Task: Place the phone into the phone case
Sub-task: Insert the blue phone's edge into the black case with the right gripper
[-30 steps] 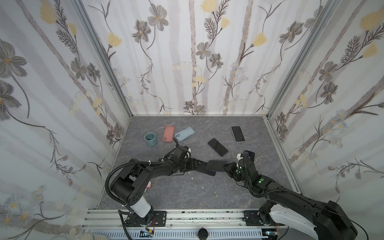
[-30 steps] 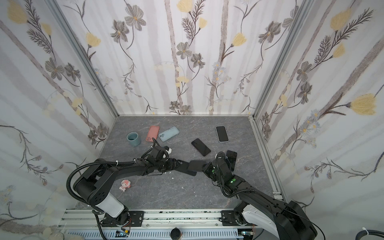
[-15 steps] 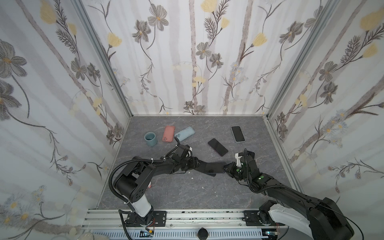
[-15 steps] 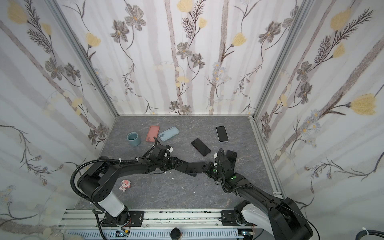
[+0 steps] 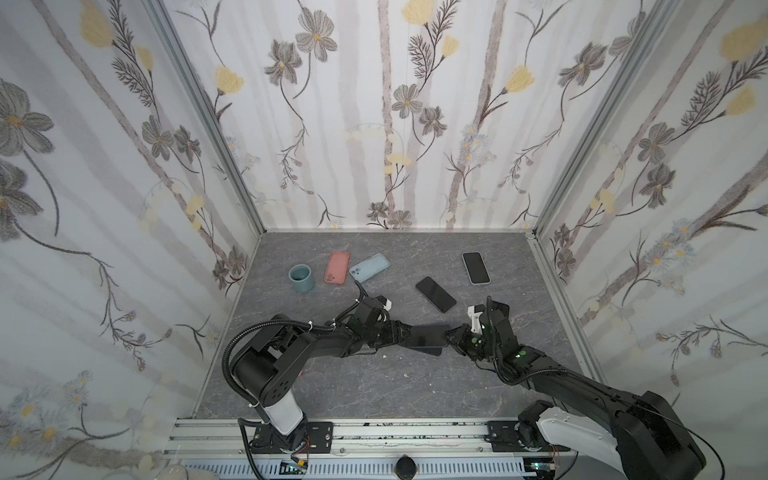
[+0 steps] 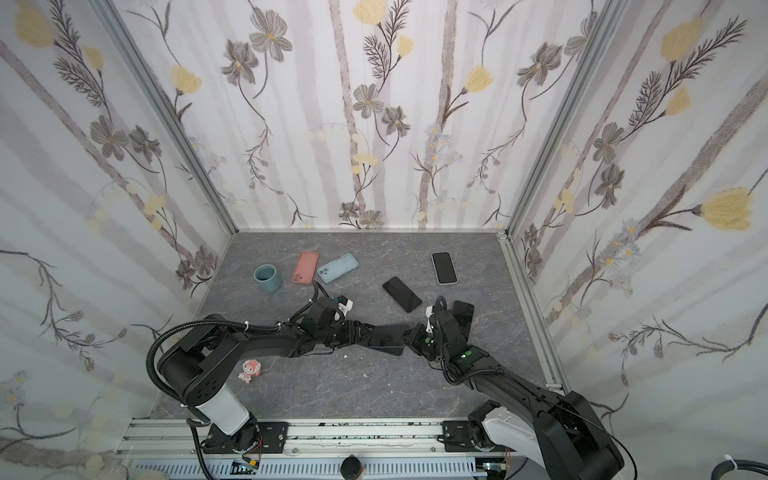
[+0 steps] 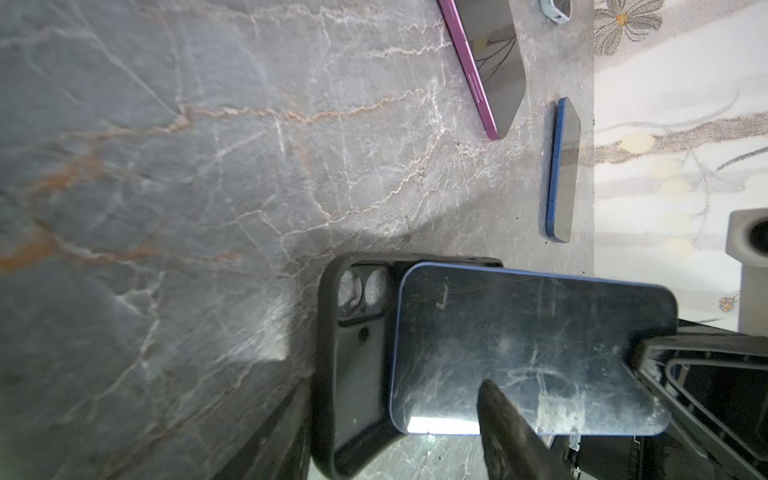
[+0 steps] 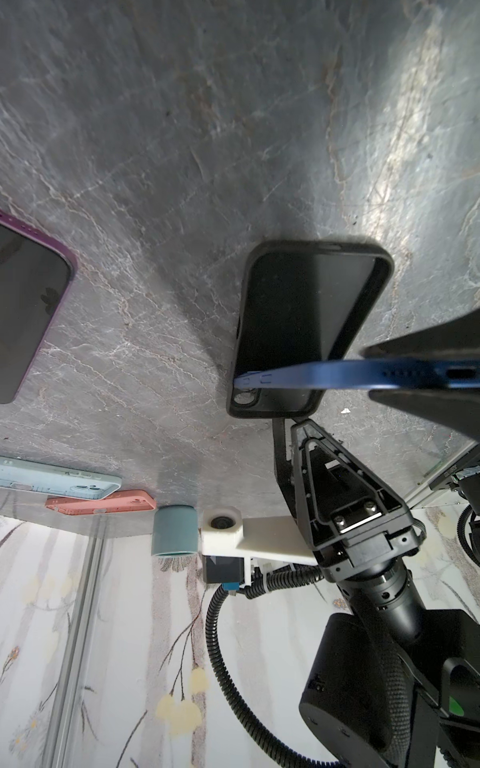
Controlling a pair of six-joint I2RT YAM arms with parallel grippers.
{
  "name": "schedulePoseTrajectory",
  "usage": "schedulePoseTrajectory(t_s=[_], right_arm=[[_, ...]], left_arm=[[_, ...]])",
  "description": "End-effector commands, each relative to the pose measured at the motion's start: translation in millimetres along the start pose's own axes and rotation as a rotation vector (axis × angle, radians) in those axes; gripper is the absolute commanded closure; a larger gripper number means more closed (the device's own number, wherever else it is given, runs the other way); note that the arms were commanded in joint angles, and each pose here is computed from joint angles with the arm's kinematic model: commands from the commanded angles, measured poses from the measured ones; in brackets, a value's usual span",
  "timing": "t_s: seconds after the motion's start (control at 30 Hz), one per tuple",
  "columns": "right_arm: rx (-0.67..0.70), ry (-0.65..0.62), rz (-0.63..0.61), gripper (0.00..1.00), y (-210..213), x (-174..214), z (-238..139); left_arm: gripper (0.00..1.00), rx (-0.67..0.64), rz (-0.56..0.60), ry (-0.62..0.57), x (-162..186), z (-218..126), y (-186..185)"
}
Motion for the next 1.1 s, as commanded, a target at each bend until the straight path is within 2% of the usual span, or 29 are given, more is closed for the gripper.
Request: schedulePoseTrajectory(t_s=[0.0,0.2,0.3,0.4,0.47,0.5,0.67,1.07], right_arm=[[0.032,0.055,-0.007,1.0,-7.6,7.2,0.7],[0.044,0.061,-0.011,1.0,-13.0,7.6,-0.3],[0.049,0.041,-0.009,1.0,-15.5,5.6,-1.1],[0.044,0.026,-0.008,1.0,-16.9,4.6,-1.7],[0.043,0.025,-0.001,1.0,-18.2,4.6,-1.4],[0.043,0.028,0.002,1.0,-19.4,5.0,-0.8],[0.027,0.039,0.012,1.0,-19.5,6.4,0.9],[0.001,0.11,0.015,1.0,-20.7,12.8,9.0]], left_arm=[[0.35,-0.103,-0.071,0.098,17.9,-0.4,18.6],[0.35,-0.206,-0.082,0.033,2.0,-11.0,32.8],[0.36,-0.216,-0.074,0.028,-1.2,-10.2,33.5],[0.39,-0.19,-0.09,0.037,0.1,-5.0,33.0],[0.48,-0.153,-0.097,0.054,3.0,-0.8,30.3],[0.48,-0.138,-0.103,0.063,4.5,0.9,29.0],[0.5,-0.086,-0.128,0.087,13.9,6.2,22.0],[0.5,-0.07,-0.155,0.121,31.2,12.3,18.1]])
Point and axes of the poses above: each gripper's point midway between its finger pads, its own z axis out along the fingers, its own y axis along the line the jaws close on, x = y × z, the point moved 6 cm from there along -z, back along the fingers, and after that the axes turned 9 degrees about z, right-handed, at the moved point
